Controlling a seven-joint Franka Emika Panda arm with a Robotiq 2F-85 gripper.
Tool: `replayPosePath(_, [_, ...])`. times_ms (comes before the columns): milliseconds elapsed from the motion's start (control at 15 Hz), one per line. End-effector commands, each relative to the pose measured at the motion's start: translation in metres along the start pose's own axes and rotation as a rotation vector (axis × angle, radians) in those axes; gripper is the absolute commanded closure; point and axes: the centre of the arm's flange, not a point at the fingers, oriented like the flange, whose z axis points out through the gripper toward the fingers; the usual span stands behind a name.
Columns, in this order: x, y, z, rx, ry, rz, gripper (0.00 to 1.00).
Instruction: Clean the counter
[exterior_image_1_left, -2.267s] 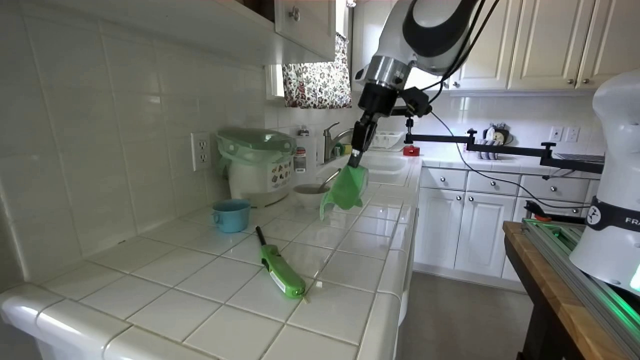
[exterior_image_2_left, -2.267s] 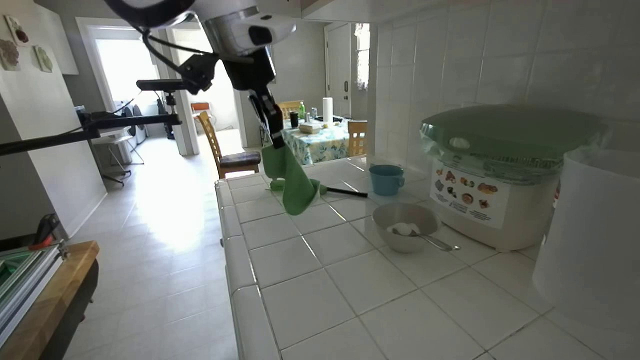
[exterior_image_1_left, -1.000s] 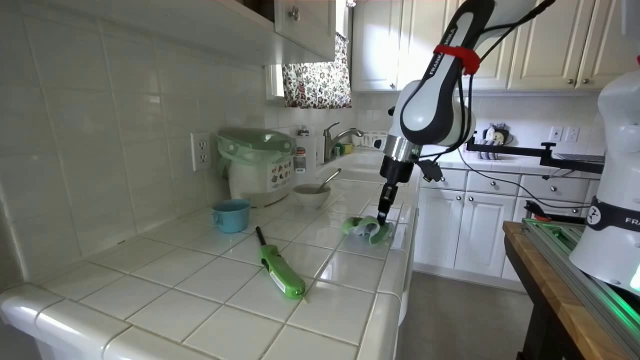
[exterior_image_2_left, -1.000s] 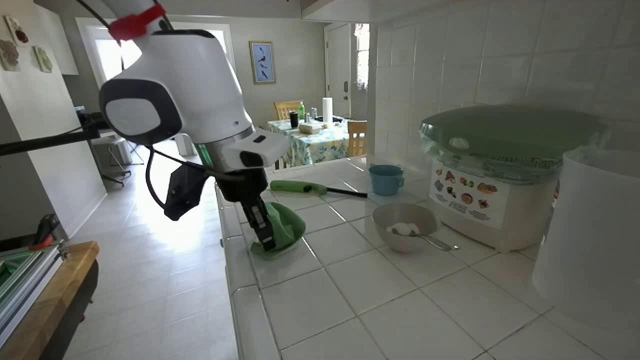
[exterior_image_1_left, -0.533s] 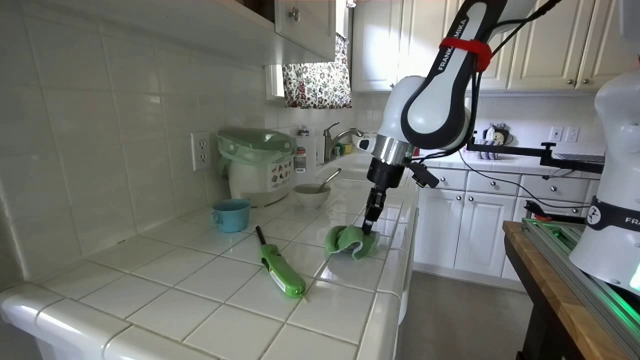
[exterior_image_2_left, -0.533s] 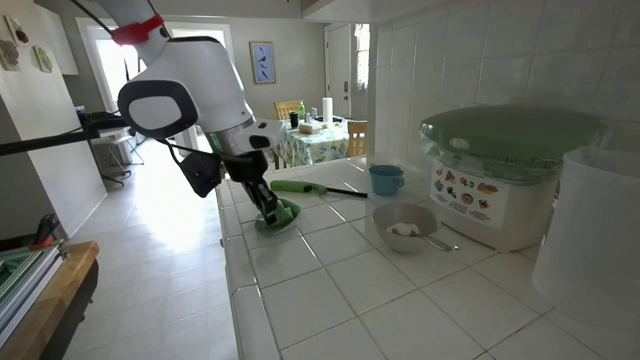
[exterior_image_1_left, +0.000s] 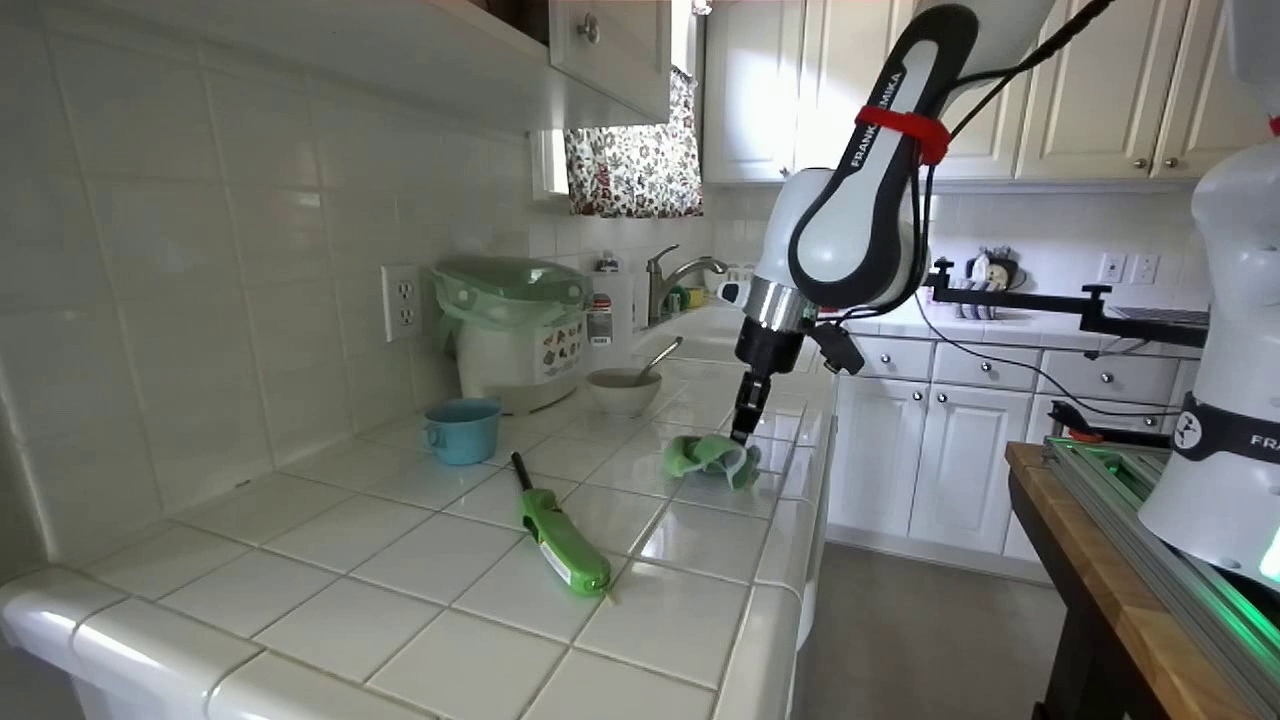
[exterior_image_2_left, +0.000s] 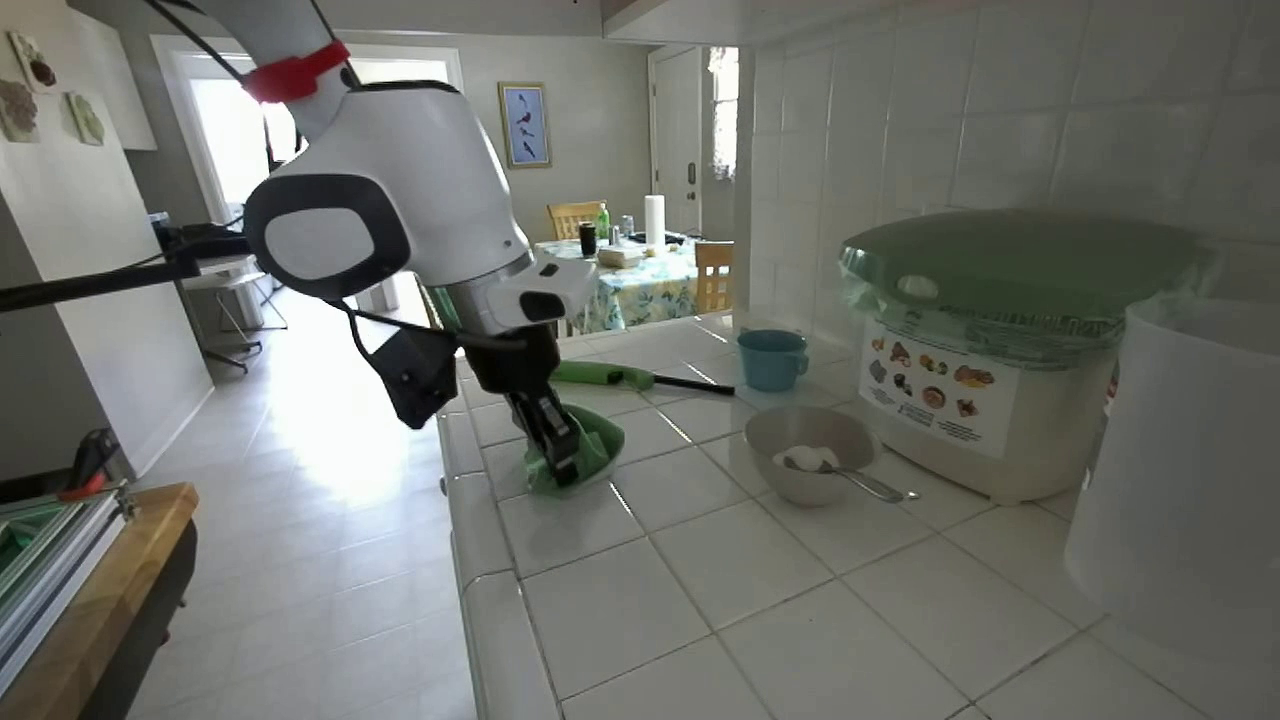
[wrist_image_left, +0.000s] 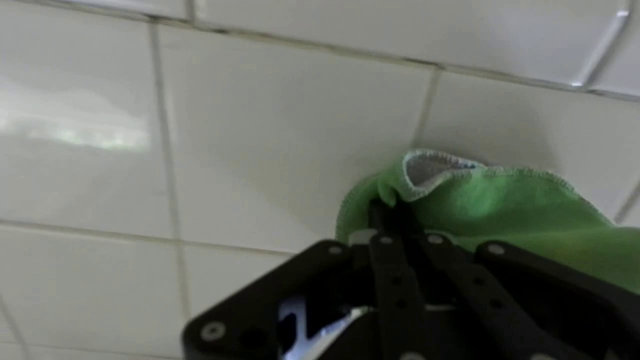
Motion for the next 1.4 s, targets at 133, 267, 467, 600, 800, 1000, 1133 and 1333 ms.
replayPosePath(133, [-0.019, 0.108, -0.004, -0.086, -0.011, 0.124, 0.99])
replayPosePath(267, [-0.021, 0.107, -0.003, -0.083, -0.009, 0.13, 0.99])
replayPosePath(467, [-0.003, 0.061, 0.0, -0.04, 0.006, 0.072, 0.99])
replayPosePath(600, [0.01, 0.019, 0.002, 0.004, 0.011, 0.017, 0.99])
replayPosePath(800, [0.018, -0.03, 0.004, 0.045, 0.011, -0.054, 0.99])
replayPosePath(1000, [0.016, -0.015, 0.005, 0.03, 0.004, -0.047, 0.99])
replayPosePath(1133, [0.008, 0.023, 0.007, -0.003, -0.015, 0.005, 0.99])
replayPosePath(1333, [-0.01, 0.1, 0.005, -0.067, -0.031, 0.148, 0.99])
